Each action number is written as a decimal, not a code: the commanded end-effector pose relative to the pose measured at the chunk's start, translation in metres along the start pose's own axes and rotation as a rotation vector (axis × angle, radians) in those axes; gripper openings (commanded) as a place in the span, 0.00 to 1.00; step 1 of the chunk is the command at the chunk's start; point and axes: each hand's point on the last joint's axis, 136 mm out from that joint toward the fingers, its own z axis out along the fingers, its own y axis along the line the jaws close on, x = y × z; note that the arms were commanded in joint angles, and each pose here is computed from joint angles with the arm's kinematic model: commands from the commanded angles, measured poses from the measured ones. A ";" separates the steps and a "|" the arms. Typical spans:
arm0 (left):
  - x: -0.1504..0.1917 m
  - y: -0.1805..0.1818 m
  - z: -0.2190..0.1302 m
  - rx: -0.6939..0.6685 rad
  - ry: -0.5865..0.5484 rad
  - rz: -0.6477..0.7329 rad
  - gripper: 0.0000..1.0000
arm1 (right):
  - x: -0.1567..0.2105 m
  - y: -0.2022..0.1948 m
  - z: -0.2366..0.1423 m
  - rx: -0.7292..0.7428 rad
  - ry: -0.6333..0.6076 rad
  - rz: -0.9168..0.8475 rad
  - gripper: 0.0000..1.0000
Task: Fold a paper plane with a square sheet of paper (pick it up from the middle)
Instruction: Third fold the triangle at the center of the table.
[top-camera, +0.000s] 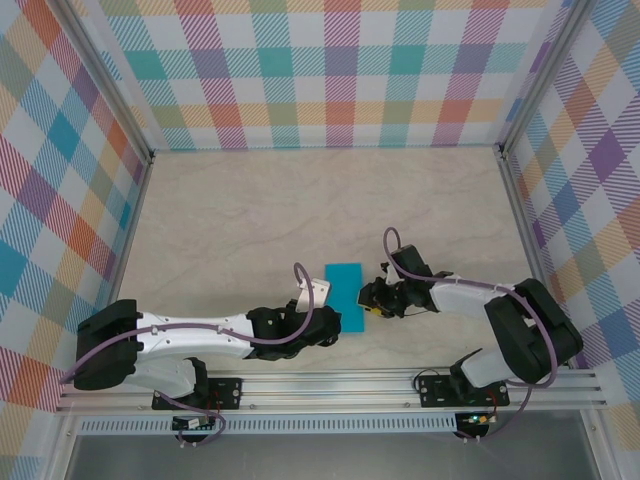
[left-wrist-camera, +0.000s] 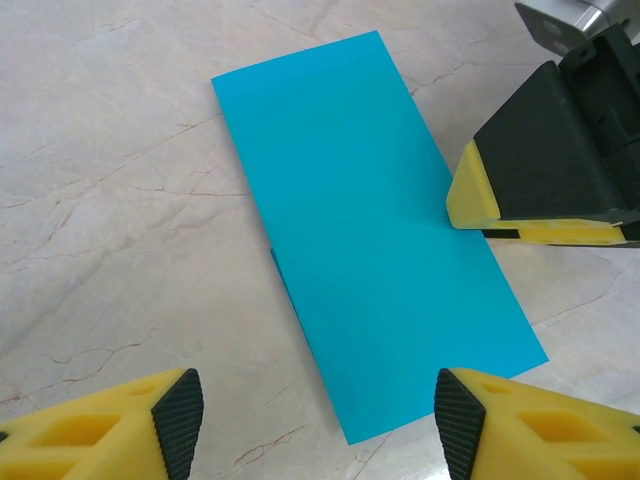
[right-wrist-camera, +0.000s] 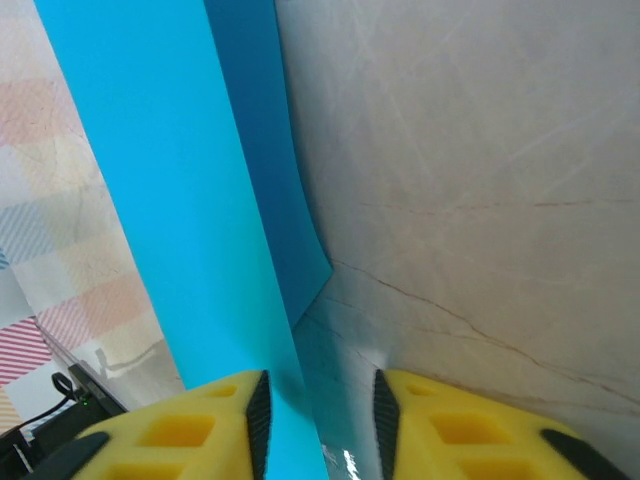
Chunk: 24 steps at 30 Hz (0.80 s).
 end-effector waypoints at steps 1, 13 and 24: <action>0.003 -0.003 -0.005 0.027 0.009 0.032 0.67 | -0.010 0.027 -0.002 -0.094 -0.002 -0.055 0.31; 0.011 -0.052 0.011 0.024 0.122 0.374 0.76 | -0.009 0.035 0.000 -0.100 0.042 -0.051 0.13; 0.017 -0.069 0.027 -0.133 0.085 0.559 0.82 | -0.010 0.039 -0.002 -0.099 0.057 -0.050 0.12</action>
